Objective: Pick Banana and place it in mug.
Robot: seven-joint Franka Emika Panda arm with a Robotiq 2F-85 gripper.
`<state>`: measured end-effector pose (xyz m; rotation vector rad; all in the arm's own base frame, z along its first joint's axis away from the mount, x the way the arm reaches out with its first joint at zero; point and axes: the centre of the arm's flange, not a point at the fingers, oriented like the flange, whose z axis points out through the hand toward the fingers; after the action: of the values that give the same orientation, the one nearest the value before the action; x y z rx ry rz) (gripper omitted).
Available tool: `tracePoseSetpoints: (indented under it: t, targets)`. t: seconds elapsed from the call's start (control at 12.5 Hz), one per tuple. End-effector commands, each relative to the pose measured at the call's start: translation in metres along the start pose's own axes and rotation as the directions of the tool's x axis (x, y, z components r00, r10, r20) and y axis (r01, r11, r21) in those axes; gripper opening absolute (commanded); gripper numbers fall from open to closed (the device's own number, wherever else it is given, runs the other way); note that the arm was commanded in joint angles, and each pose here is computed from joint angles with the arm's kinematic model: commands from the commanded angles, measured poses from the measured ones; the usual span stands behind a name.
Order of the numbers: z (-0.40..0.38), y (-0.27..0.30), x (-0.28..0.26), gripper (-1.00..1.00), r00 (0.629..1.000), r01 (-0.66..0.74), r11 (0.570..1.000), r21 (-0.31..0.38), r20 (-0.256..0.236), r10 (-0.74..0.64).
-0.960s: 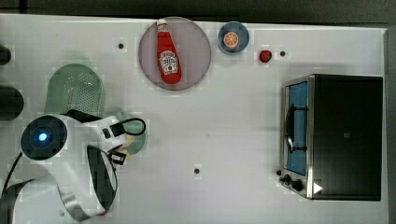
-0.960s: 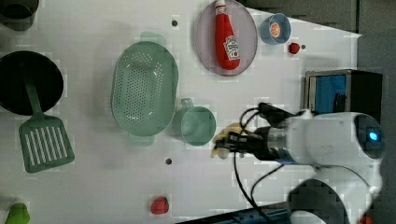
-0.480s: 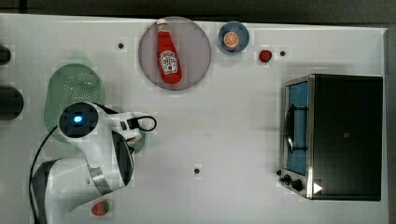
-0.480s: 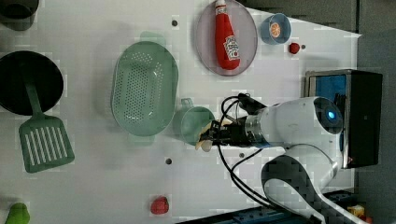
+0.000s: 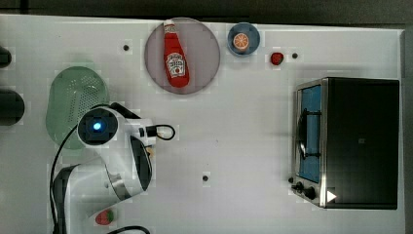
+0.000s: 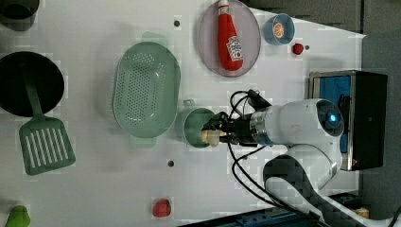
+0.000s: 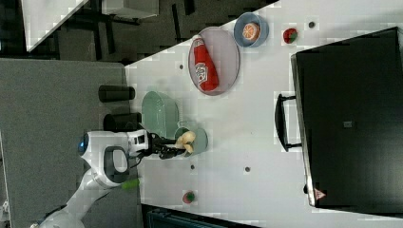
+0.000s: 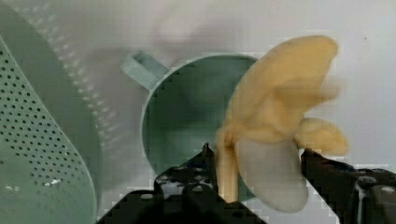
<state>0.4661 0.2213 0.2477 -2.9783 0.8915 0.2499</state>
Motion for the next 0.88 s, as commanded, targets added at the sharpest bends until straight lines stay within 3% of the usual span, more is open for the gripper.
tracePoseSetpoints:
  t: [0.08,0.24,0.56,0.72,0.88]
  targets:
    - [-0.020,-0.017,-0.012,1.00,0.998,-0.014,0.999,0.040,-0.058,0.017]
    - [-0.031,-0.018,-0.009,1.00,0.996,-0.021,0.998,0.067,-0.080,0.026]
    - [-0.118,-0.002,0.011,1.00,0.977,-0.069,0.986,0.149,-0.191,0.097]
    - [-0.169,0.026,0.027,1.00,0.967,-0.099,0.986,0.131,-0.221,0.127]
    - [-0.222,0.061,0.041,1.00,0.959,-0.159,0.981,0.110,-0.220,0.180]
